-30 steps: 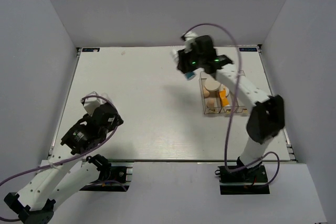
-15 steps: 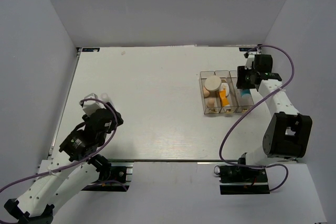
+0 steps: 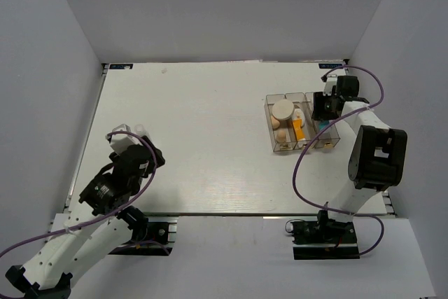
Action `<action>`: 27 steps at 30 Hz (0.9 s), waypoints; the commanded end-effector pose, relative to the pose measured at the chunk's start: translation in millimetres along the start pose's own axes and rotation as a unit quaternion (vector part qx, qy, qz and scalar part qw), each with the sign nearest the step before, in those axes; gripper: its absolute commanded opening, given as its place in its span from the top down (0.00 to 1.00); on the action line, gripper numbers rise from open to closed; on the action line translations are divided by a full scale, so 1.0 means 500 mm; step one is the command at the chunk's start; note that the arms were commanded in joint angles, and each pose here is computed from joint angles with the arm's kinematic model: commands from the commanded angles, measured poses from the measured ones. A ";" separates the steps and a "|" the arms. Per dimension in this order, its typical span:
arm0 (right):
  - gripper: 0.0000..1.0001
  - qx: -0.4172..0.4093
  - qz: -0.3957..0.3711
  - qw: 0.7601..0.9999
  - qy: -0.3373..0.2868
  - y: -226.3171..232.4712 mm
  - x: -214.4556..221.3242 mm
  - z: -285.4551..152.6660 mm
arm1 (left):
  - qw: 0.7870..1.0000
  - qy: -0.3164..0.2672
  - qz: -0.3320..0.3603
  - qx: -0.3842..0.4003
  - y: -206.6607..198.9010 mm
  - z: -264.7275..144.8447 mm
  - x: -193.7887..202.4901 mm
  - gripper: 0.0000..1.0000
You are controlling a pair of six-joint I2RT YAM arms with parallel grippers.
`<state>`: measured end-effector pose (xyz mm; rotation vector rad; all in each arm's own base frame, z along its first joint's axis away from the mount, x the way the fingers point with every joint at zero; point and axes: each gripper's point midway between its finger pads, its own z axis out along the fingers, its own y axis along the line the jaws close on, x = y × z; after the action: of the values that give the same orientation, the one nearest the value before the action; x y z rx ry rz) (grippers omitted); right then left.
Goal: Organize the makeup
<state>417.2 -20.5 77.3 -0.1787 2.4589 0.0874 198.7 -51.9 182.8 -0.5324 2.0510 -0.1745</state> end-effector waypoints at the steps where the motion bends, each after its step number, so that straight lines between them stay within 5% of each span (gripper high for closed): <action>1: 0.44 0.001 -0.025 0.999 -0.027 -0.021 -0.037 0.008 | 1.000 -0.005 0.008 -0.005 0.002 0.006 0.000 0.17; 5: 0.32 -0.004 -0.029 0.999 -0.033 -0.022 -0.039 -0.002 | 1.000 0.002 0.015 -0.007 -0.002 0.010 0.004 0.17; 10: 0.30 -0.012 -0.027 0.999 -0.031 -0.018 -0.033 -0.007 | 0.999 0.015 0.035 -0.015 -0.007 0.016 0.008 0.16; 15: 0.39 -0.061 -0.049 0.994 -0.078 0.011 -0.075 -0.062 | 0.997 0.018 0.055 -0.051 0.000 0.014 -0.013 0.16; 20: 0.67 -0.192 -0.123 0.958 -0.176 0.112 -0.132 -0.171 | 0.983 0.042 0.119 -0.136 0.001 0.038 -0.030 0.17; 27: 0.53 -0.269 -0.095 0.935 -0.213 0.166 -0.167 -0.220 | 0.956 0.075 0.181 -0.220 0.001 0.096 -0.010 0.05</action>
<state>404.6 42.6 207.2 -0.5448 1.9756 0.5158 241.5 -58.3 149.7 -0.3852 2.3534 0.4204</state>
